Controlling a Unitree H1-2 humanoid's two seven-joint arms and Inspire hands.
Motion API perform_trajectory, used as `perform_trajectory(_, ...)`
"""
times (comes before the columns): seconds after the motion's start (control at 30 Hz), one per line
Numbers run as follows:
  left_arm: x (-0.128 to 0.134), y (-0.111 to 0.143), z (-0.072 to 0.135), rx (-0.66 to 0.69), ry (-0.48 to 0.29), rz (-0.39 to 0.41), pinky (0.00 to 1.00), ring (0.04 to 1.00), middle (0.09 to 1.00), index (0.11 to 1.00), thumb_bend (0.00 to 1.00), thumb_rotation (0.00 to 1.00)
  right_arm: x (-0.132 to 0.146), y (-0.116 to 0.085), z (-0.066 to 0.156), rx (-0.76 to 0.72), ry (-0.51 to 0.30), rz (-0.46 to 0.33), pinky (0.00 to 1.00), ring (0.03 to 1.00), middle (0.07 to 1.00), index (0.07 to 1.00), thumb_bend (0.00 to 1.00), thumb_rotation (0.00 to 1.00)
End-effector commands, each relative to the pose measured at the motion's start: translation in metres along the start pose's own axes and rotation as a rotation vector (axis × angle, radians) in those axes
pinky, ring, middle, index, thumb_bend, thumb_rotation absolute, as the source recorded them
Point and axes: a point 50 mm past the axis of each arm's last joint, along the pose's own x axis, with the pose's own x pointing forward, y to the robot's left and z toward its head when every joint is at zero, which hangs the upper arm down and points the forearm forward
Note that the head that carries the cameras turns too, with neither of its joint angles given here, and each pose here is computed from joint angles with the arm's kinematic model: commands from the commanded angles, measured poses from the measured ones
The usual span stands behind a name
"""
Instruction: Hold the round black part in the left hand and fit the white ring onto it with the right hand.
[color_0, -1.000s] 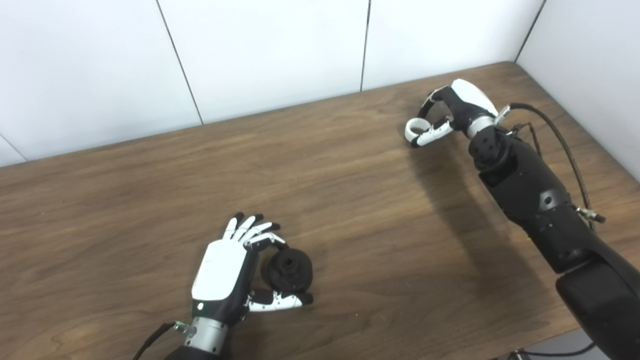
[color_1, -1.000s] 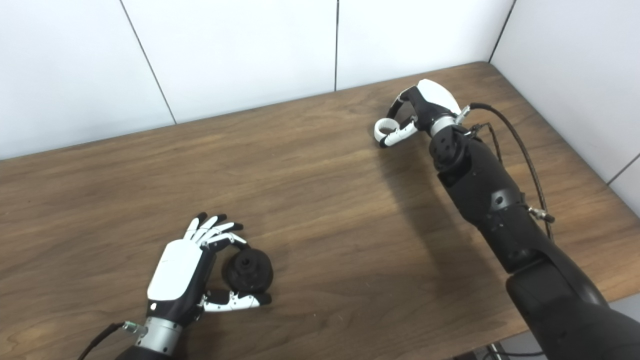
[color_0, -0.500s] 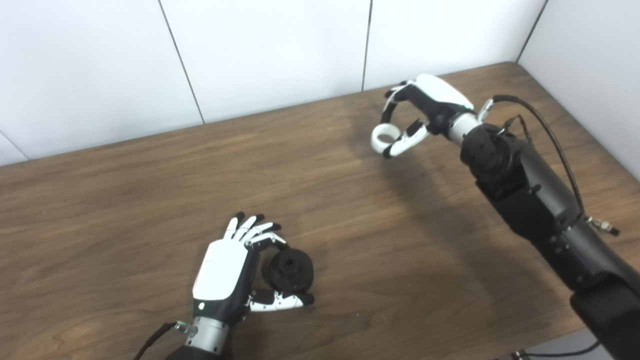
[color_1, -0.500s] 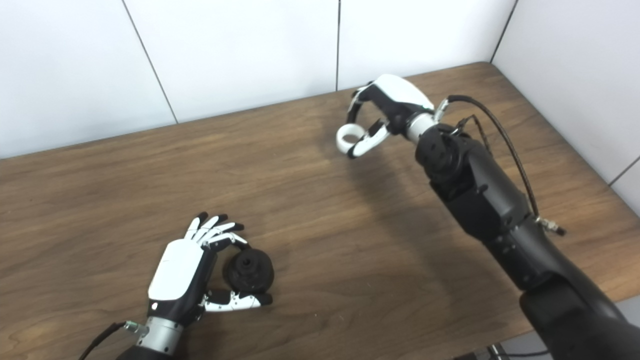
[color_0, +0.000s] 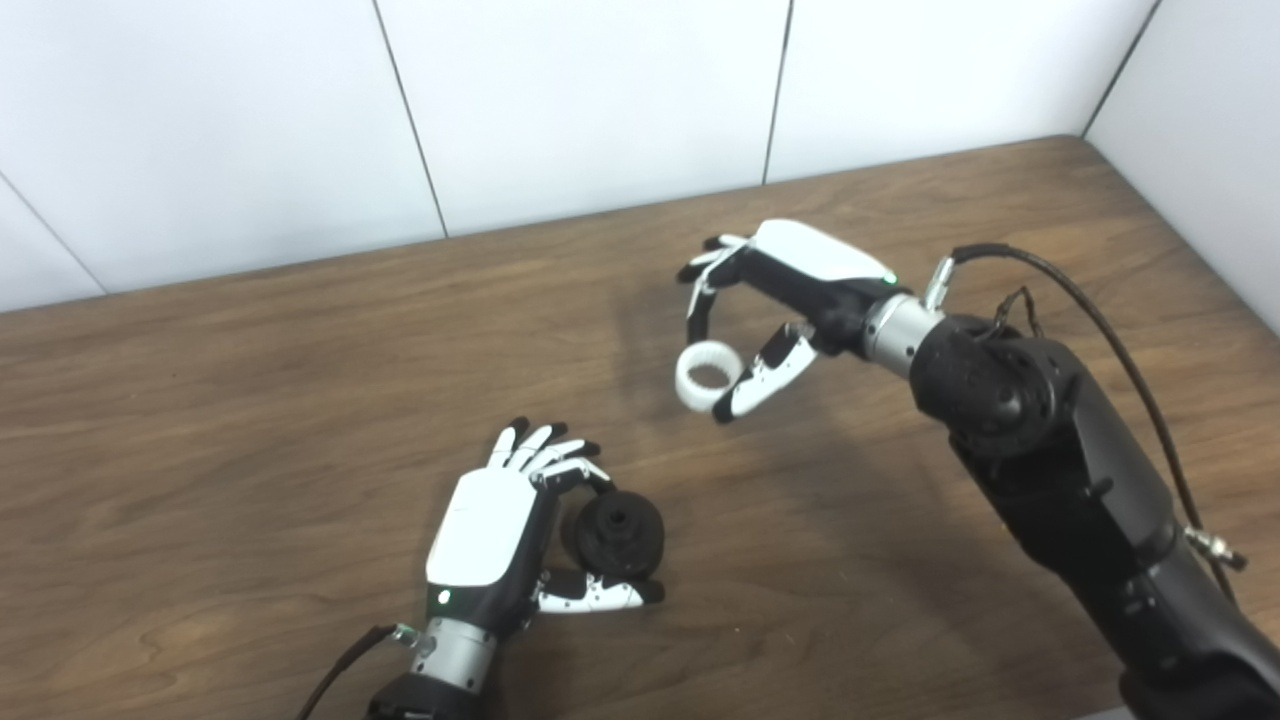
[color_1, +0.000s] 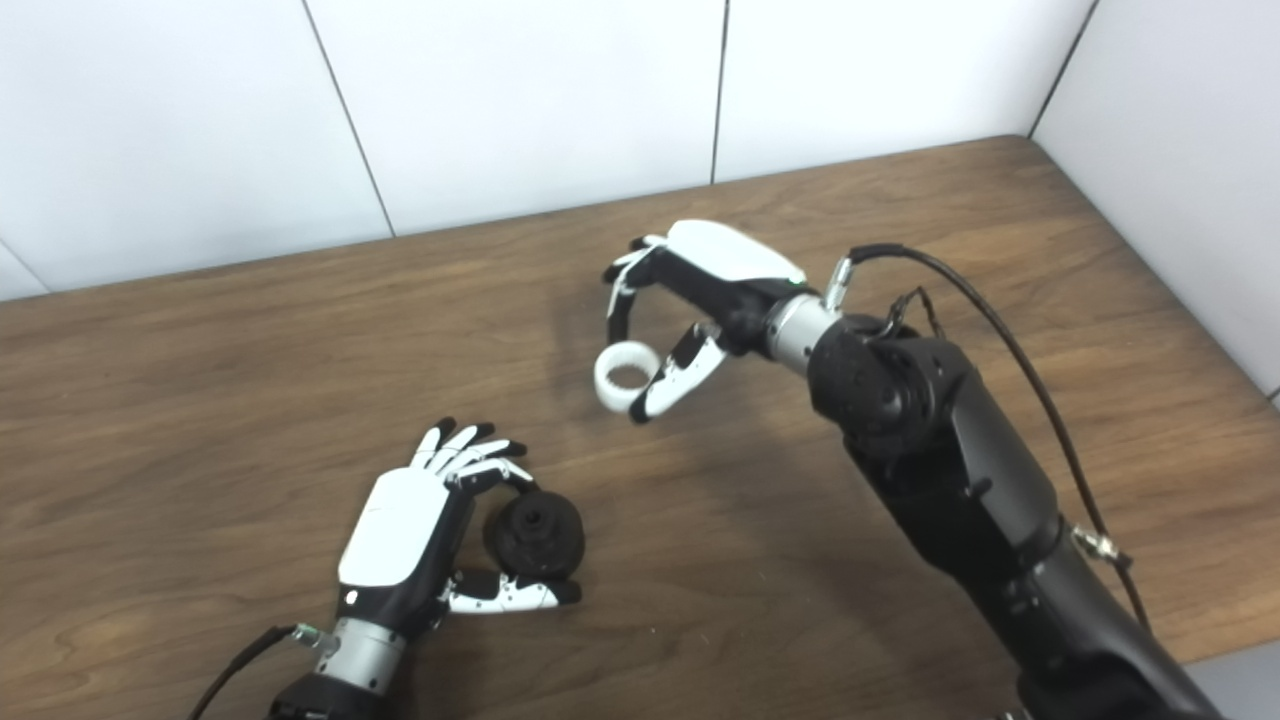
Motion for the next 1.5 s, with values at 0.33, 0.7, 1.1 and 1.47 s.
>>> perform_trajectory(0.33, 0.001, -0.002, 0.009, 0.025, 0.021, -0.032, 1.0, 0.912, 0.8, 0.483, 0.52, 0.06, -0.021, 0.001, 0.04, -0.018, -0.114, 0.025, 1.0, 0.989, 0.867, 0.482, 0.53, 0.14)
perform_trajectory(0.7, 0.002, 0.002, 0.012, 0.02, 0.017, -0.028, 1.0, 0.913, 0.801, 0.483, 0.52, 0.06, -0.023, 0.013, 0.046, -0.045, -0.138, 0.073, 1.0, 0.985, 0.865, 0.482, 0.53, 0.14)
perform_trajectory(1.1, 0.003, 0.003, 0.015, 0.015, 0.019, -0.029, 1.0, 0.914, 0.803, 0.483, 0.52, 0.06, -0.015, 0.03, 0.047, -0.011, -0.149, 0.115, 1.0, 1.0, 0.863, 0.482, 0.52, 0.13)
perform_trajectory(1.47, 0.004, 0.004, 0.016, 0.01, 0.021, -0.03, 1.0, 0.916, 0.804, 0.483, 0.52, 0.06, -0.008, 0.034, 0.049, -0.007, -0.161, 0.115, 1.0, 1.0, 0.864, 0.482, 0.52, 0.13)
